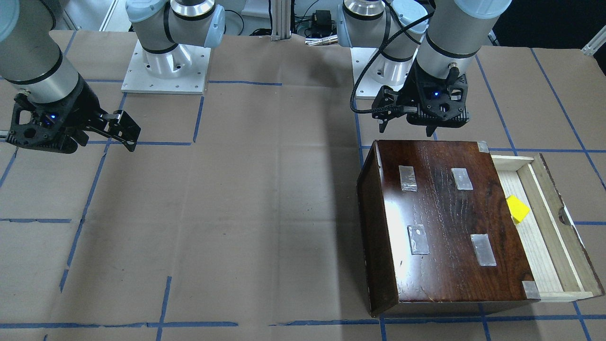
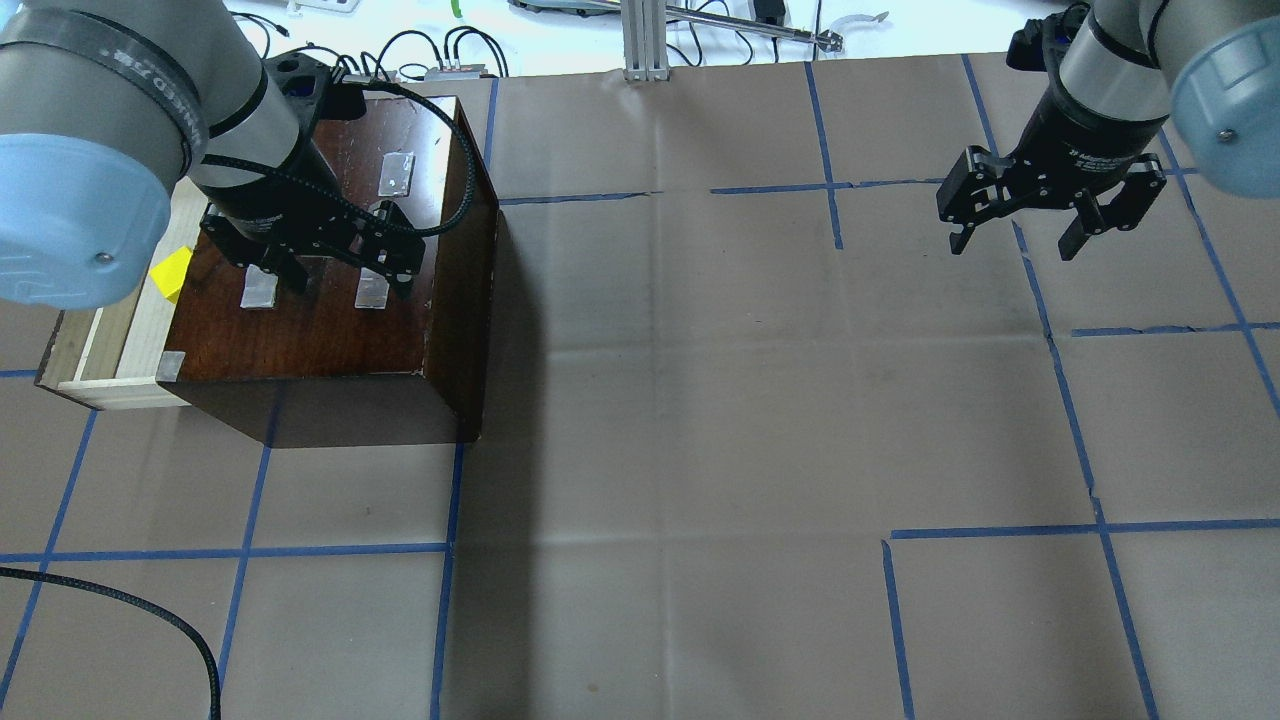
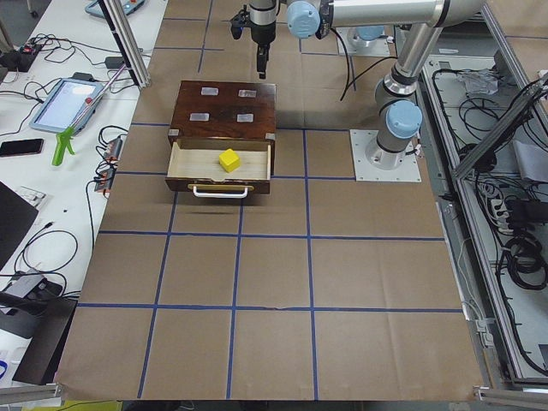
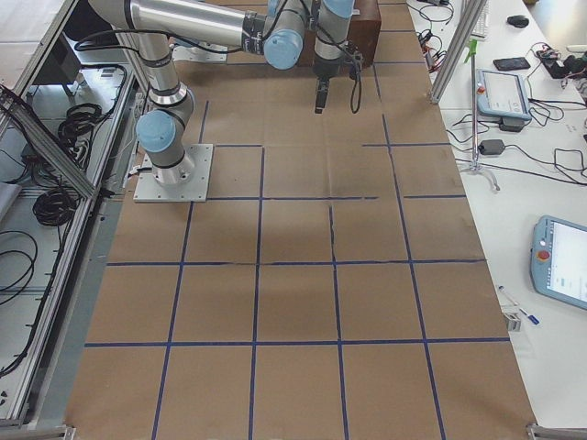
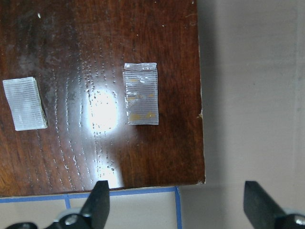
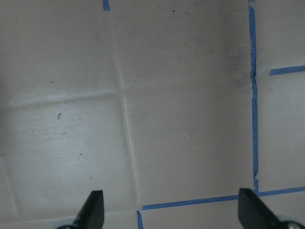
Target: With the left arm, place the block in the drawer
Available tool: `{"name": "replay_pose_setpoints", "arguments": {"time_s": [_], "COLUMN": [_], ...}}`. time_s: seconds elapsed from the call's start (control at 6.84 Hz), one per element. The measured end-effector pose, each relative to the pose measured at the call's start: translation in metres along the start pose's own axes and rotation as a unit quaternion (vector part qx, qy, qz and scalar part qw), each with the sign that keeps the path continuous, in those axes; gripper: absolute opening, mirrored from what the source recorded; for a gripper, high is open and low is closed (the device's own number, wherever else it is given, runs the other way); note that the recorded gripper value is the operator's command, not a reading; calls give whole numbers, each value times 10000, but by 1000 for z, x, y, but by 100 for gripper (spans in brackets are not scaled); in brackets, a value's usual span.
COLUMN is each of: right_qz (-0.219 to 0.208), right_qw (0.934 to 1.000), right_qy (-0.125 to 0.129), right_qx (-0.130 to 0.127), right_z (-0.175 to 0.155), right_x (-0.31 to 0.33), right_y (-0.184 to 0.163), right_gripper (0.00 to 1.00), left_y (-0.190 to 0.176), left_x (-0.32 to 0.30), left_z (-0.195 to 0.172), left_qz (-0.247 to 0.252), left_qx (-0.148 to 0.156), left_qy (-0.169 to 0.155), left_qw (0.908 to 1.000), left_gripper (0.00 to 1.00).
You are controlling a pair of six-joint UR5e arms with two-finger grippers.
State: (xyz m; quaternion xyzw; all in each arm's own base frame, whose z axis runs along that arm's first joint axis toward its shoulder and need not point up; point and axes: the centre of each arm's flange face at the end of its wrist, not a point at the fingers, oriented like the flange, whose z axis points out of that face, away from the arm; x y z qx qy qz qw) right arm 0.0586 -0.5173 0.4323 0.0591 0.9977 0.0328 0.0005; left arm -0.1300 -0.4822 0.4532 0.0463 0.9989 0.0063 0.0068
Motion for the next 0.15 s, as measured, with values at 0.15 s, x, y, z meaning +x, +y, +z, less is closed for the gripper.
{"name": "replay_pose_setpoints", "arguments": {"time_s": [0.15], "right_qz": [-1], "right_qw": [10000], "right_qy": [0], "right_qx": [-3], "right_z": [0], "right_x": [0], "right_y": [0], "right_gripper": [100], "left_y": [0], "left_x": [0], "left_z": [0], "left_qz": [1], "left_qx": [-3], "left_qy": [0], "left_qw": [10000], "left_gripper": [99]}}
